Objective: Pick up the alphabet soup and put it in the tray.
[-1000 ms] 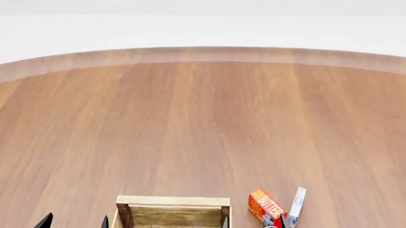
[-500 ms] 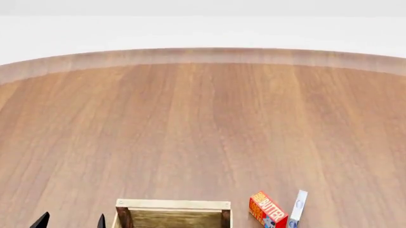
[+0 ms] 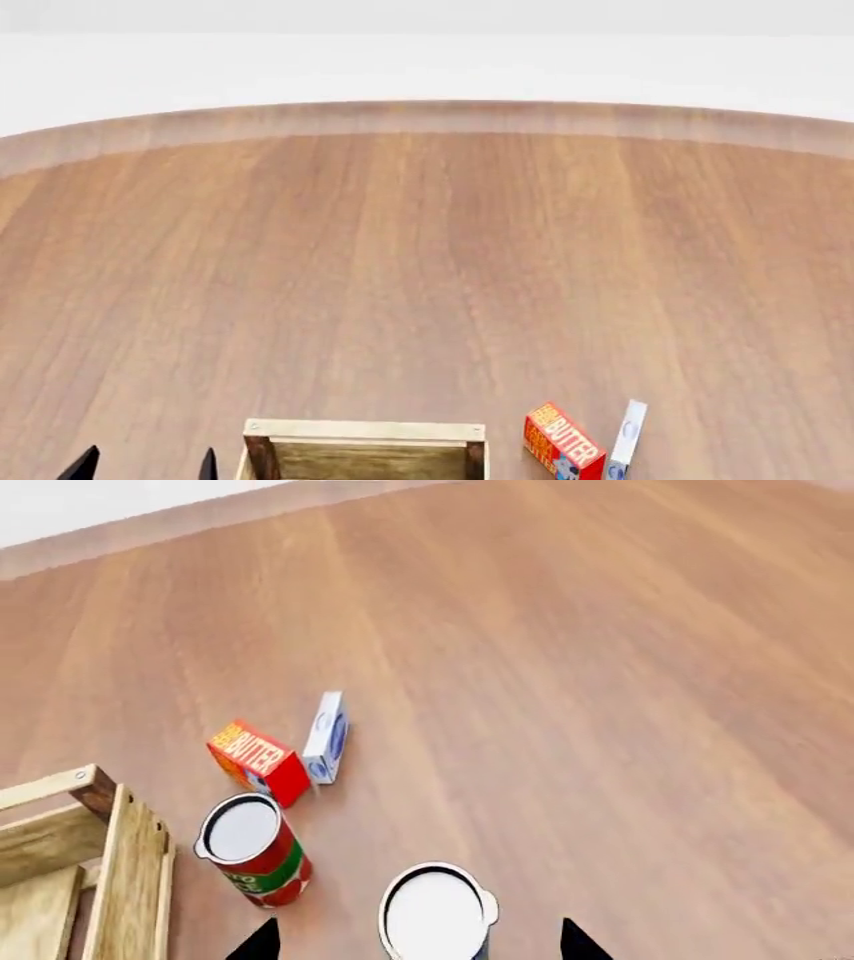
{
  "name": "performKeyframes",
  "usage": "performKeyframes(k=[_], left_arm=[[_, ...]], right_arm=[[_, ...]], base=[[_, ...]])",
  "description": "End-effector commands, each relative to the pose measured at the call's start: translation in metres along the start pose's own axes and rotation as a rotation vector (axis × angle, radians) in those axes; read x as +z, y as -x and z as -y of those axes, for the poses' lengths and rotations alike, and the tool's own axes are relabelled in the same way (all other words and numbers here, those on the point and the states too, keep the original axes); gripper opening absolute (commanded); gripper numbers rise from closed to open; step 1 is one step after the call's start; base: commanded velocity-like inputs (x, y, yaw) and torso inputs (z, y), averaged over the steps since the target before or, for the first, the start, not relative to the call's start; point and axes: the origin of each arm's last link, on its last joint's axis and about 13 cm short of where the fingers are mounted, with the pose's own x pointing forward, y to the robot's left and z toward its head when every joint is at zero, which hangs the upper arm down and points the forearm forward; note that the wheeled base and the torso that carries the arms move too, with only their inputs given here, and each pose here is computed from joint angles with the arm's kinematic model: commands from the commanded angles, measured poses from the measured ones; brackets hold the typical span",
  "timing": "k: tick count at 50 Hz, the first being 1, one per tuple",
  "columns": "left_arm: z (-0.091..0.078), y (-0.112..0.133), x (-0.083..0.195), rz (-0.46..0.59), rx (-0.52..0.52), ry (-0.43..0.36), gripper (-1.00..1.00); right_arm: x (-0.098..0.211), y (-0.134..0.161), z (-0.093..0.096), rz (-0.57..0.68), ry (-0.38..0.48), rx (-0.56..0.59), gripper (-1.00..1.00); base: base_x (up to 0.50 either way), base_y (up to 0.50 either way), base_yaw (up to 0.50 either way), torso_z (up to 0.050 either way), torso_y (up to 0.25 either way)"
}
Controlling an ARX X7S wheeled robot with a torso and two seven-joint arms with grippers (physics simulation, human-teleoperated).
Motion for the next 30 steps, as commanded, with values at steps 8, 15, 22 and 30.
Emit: performKeyframes(k=[8,15,22,30], left_arm=[[-0.003,-0.002,0.002,0.003,0.017,0.010,1.00],[-0.003,-0.001,0.002,0.002,0.014,0.010,1.00],[-0.003,-0.001,0.001,0.002,0.013,0.008,1.00],[-0.003,0.000,0.001,0.002,0.013,0.008,1.00]], right_arm=[[0.005,-0.008,0.010,-0.129,0.123,0.040,1.00],[0.005,-0.019,0.013,-0.119,0.122,0.028,1.00],[0.001,-0.035,0.015,-0.104,0.109,0.014,1.00],[-0.007,-0.045,0.013,-0.118,0.113,0.021,1.00]], base=[[0.00,0.00,0.00,0.000,0.000],[0.00,0.00,0.00,0.000,0.000],[0.00,0.00,0.00,0.000,0.000],[0.00,0.00,0.00,0.000,0.000]])
